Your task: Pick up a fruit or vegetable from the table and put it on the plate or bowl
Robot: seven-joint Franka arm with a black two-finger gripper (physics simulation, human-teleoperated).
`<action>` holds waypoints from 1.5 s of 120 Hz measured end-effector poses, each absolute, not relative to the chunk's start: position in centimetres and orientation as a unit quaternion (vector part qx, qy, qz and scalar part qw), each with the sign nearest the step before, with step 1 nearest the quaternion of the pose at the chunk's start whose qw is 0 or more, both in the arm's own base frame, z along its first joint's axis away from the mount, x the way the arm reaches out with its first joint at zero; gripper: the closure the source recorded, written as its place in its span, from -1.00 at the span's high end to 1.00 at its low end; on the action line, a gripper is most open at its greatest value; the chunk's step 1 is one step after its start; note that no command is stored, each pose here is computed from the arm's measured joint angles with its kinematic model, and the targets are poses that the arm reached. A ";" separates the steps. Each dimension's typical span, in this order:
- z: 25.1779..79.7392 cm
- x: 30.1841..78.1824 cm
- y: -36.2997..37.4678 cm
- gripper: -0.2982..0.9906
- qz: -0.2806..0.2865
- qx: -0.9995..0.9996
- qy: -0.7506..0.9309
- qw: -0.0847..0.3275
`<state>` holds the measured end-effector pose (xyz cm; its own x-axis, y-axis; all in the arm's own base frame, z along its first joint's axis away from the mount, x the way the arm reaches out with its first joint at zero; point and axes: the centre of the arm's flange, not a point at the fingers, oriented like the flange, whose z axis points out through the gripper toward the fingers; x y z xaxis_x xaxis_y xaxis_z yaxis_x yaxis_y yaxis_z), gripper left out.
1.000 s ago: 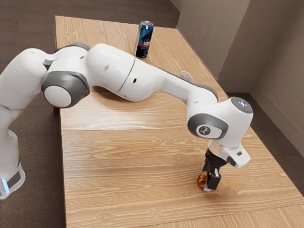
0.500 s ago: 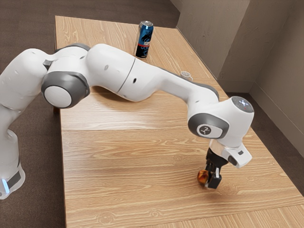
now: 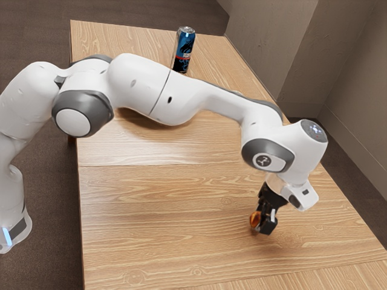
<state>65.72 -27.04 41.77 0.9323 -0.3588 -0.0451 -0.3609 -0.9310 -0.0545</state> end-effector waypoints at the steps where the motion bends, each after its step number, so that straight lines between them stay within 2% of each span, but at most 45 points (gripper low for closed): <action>1: 41.9 65.7 -27.0 -0.03 0.016 -0.982 0.183 0.031; 18: 47.1 67.1 -24.7 -0.04 -0.022 -0.985 0.163 0.042; 29: 54.5 67.7 -17.9 -0.02 -0.066 -0.990 0.109 0.066; 39: 59.1 67.3 -11.1 -0.02 -0.084 -0.991 0.055 0.088; 61: 62.4 66.3 -1.2 -0.02 -0.081 -0.988 -0.031 0.124; 79: 63.1 65.3 6.2 -0.02 -0.068 -0.984 -0.093 0.138; 94: 64.0 64.2 9.3 -0.02 -0.061 -0.982 -0.120 0.135; 114: 64.7 58.5 15.2 -0.01 -0.039 -0.983 -0.163 0.075; 144: 63.6 55.0 21.6 -0.02 -0.017 -0.973 -0.221 0.061; 180: 59.6 50.0 28.8 -0.02 0.027 -0.957 -0.287 0.037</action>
